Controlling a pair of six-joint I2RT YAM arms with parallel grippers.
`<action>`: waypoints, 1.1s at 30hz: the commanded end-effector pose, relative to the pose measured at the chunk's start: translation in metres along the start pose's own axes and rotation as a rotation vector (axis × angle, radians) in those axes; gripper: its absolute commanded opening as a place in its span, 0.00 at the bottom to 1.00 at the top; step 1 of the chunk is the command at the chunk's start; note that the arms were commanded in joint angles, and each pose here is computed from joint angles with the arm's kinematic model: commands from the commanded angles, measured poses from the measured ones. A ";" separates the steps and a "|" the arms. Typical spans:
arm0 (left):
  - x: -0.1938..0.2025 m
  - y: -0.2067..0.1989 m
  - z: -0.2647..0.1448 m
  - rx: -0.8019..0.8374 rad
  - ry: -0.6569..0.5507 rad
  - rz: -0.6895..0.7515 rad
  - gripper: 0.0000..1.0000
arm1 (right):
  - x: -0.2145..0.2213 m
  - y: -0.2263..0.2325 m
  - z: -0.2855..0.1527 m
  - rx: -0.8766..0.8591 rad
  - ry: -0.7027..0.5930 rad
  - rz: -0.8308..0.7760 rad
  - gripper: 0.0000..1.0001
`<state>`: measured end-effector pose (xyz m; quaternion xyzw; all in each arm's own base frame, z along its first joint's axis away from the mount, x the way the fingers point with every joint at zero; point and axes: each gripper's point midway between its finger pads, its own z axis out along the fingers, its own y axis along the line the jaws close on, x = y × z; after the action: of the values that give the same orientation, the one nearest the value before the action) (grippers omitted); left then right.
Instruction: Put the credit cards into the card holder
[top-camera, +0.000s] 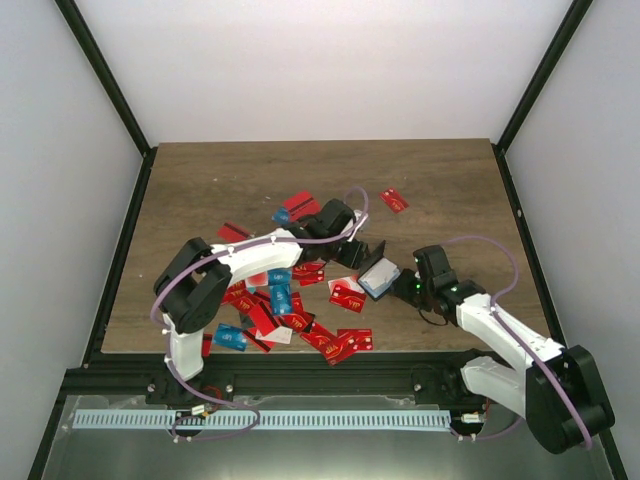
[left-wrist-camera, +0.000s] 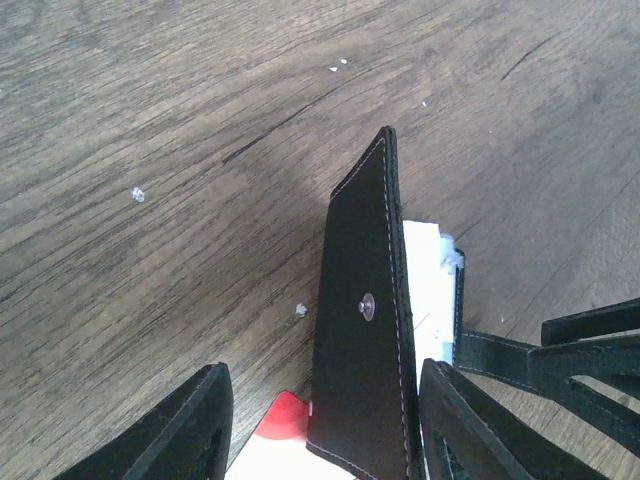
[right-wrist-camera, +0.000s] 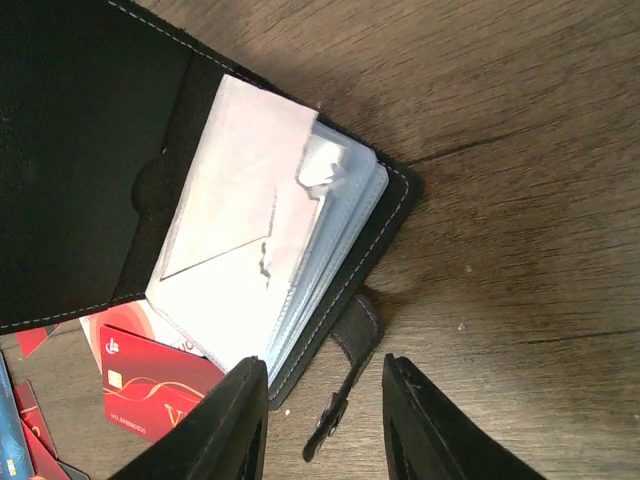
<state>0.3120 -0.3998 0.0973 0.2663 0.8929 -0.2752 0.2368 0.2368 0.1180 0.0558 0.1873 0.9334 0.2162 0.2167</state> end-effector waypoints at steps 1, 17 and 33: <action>-0.006 0.006 -0.005 -0.014 -0.020 0.012 0.53 | -0.011 0.009 -0.003 -0.024 -0.025 -0.017 0.34; 0.008 0.025 0.008 -0.077 0.001 -0.007 0.40 | -0.041 0.049 -0.025 -0.106 -0.091 -0.134 0.53; 0.017 0.025 0.007 -0.047 -0.010 -0.023 0.23 | -0.054 0.039 0.016 -0.033 -0.059 -0.122 0.56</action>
<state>0.3148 -0.3810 0.0715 0.2495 0.9046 -0.2500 0.2387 0.2819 0.1395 0.0713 0.1252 0.9393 0.2184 0.2331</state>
